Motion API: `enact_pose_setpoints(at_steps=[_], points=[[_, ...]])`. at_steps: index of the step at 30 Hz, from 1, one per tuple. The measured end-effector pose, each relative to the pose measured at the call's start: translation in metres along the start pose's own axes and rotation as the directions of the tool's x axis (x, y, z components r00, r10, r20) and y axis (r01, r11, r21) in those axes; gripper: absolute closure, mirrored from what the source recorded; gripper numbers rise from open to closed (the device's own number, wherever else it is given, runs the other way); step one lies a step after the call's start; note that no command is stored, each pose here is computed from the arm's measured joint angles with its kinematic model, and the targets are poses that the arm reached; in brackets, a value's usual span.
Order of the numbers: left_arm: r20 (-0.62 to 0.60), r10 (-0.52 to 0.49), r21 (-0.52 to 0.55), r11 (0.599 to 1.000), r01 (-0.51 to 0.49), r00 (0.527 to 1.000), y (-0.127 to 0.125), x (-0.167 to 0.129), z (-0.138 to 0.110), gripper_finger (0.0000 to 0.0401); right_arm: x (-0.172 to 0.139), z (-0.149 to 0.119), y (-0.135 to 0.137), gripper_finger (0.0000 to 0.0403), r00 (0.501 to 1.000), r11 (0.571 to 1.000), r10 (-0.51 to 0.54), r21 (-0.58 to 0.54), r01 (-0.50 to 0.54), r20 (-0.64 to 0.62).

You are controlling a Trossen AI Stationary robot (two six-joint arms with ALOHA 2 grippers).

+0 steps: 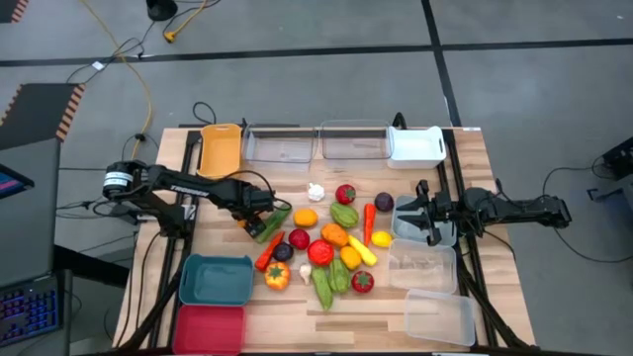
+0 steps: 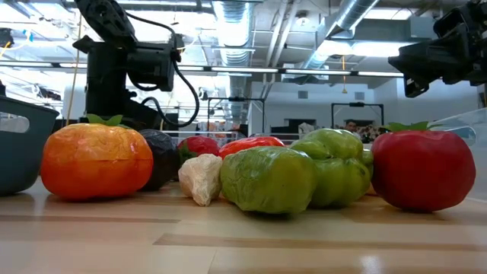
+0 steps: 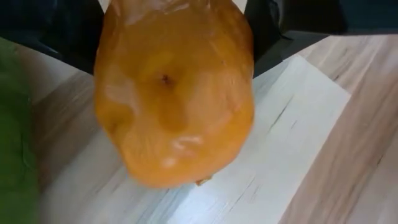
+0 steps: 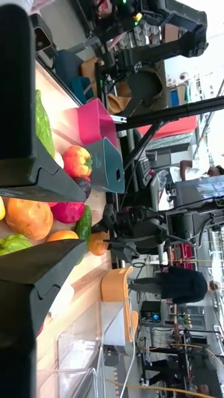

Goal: Sort produce into baskets
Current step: Put the brown potato into the yellow bin

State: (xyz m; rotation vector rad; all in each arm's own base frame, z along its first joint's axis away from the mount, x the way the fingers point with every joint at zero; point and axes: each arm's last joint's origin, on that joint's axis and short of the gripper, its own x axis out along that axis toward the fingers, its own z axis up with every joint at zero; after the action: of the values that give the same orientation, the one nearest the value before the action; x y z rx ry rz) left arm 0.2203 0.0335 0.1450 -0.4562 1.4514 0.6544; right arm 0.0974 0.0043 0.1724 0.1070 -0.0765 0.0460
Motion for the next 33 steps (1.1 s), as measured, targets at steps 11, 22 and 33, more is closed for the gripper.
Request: enact_pose_setpoints(at_steps=[11, 22, 33], points=[[0.039, -0.039, 0.034, 0.999, 0.038, 0.998, -0.006, -0.012, 0.011, 0.0136, 0.000, 0.000, 0.000, 0.0269, 1.000, 1.000, 0.000, 0.000, 0.000, 0.000], [0.218, -0.142, 0.156, 0.982, 0.110, 0.965, -0.021, -0.064, 0.047, 0.0137, 0.000, 0.000, 0.000, 0.0269, 1.000, 1.000, 0.000, 0.000, 0.000, 0.001], [0.406, -0.122, 0.240, 0.970, 0.023, 0.906, -0.022, -0.111, 0.074, 0.0136, 0.000, 0.000, 0.000, 0.0269, 1.000, 1.000, -0.001, 0.000, 0.001, 0.002]])
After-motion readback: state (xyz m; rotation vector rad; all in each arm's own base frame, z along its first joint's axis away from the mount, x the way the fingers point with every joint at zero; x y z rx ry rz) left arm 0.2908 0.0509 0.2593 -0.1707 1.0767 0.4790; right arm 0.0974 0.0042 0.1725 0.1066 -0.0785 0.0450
